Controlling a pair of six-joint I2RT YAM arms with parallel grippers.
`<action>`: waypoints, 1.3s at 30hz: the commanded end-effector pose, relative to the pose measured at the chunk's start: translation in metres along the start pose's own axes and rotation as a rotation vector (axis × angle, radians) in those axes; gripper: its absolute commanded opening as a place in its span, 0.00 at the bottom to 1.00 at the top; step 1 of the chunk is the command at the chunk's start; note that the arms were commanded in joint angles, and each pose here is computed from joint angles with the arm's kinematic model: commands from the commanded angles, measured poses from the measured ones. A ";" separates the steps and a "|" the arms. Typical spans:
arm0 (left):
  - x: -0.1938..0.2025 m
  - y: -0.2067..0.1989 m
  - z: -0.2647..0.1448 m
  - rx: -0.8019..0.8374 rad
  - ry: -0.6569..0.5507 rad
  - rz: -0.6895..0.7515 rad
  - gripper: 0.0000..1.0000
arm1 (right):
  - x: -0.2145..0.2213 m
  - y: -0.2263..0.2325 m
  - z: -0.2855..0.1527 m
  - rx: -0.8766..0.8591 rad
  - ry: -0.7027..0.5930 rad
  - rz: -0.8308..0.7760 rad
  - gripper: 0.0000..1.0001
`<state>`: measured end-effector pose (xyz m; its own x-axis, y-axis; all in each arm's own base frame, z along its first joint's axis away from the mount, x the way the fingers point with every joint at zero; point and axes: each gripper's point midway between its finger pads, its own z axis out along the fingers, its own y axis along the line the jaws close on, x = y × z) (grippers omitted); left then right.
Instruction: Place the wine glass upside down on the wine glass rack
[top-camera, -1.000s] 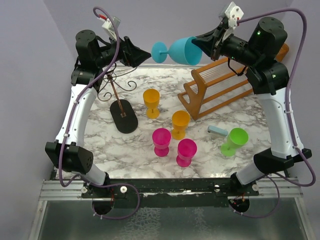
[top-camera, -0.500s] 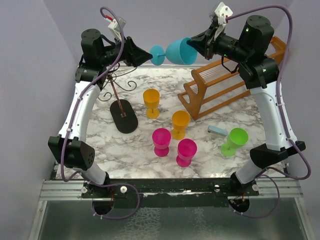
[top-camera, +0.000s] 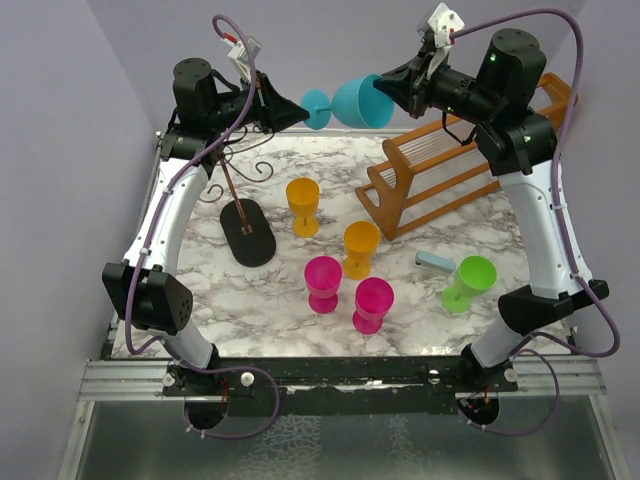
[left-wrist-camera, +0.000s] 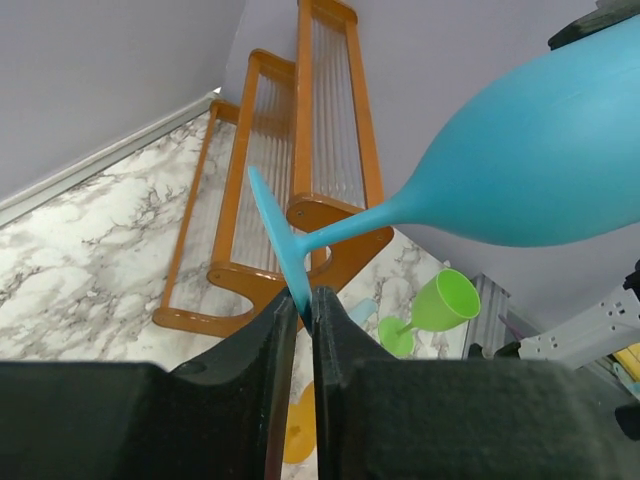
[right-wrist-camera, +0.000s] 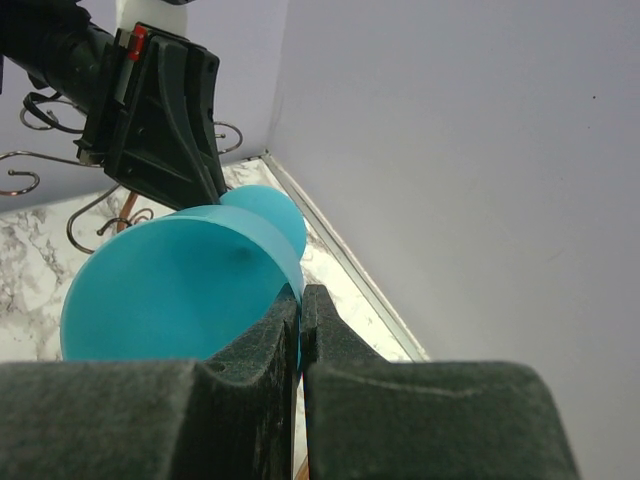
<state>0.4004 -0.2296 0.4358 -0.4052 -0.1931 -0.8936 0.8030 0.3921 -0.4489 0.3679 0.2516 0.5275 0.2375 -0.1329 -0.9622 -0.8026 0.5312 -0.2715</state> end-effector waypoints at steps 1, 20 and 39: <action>-0.001 -0.012 0.001 0.067 -0.007 -0.013 0.14 | -0.004 0.001 0.002 -0.009 -0.020 -0.005 0.01; 0.006 -0.016 -0.001 0.075 -0.024 -0.089 0.21 | -0.001 0.010 -0.007 -0.018 -0.019 -0.012 0.01; -0.002 -0.022 -0.011 0.069 -0.036 -0.055 0.00 | 0.000 0.013 -0.019 -0.005 -0.006 -0.051 0.36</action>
<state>0.3977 -0.2338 0.4214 -0.5146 -0.2518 -0.8196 0.7513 0.3282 -0.5725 0.3567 0.2511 0.5073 0.2181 -0.1540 -0.9637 -0.8210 0.5050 -0.2665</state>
